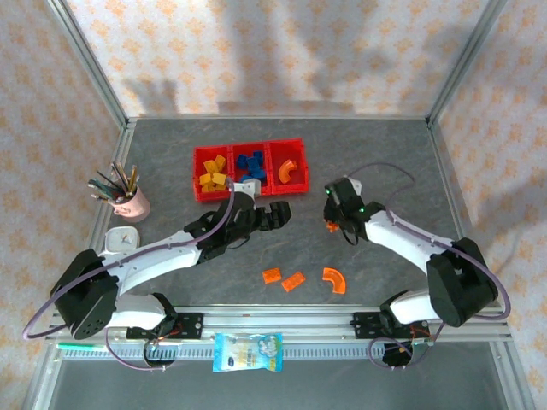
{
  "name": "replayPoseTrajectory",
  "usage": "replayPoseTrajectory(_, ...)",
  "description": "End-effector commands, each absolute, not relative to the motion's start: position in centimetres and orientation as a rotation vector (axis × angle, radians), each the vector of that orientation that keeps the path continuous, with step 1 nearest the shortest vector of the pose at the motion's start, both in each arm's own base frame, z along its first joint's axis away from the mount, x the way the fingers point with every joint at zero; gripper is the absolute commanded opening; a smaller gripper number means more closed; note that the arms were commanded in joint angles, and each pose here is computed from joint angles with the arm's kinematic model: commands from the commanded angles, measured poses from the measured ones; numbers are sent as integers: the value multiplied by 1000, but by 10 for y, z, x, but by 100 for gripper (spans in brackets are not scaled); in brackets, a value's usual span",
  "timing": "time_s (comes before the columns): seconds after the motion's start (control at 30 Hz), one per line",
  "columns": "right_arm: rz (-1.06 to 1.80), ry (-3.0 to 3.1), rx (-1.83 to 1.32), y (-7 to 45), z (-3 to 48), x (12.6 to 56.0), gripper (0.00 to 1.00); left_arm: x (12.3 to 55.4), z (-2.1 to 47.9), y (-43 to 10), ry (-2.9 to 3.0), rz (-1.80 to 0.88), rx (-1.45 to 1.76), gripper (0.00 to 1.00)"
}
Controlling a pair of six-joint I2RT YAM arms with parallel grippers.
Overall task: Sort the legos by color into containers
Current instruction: Place the lego in the container.
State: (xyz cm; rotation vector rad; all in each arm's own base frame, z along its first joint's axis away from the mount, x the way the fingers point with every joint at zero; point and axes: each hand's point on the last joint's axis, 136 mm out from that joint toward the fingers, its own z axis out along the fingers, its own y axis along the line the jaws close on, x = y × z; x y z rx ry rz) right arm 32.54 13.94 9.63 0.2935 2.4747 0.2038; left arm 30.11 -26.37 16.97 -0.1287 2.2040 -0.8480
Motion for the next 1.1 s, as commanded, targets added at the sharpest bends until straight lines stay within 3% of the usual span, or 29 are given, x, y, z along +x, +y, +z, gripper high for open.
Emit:
replayPoseTrajectory(0.0,232,2436,210,161,115,349,29,310,188,-243,2160,-788,-155,99)
replayPoseTrajectory(0.33,293,2358,24,234,145,435,29,326,198,-194,2126,-712,-238,99)
replayPoseTrajectory(0.67,202,2367,-40,266,123,507,32,335,197,-184,2133,-700,-256,99)
replayPoseTrajectory(0.87,231,2331,-42,271,141,514,52,335,200,-183,2130,-698,-251,99)
replayPoseTrajectory(1.07,262,2315,-62,268,162,495,53,334,204,-184,2131,-711,-244,99)
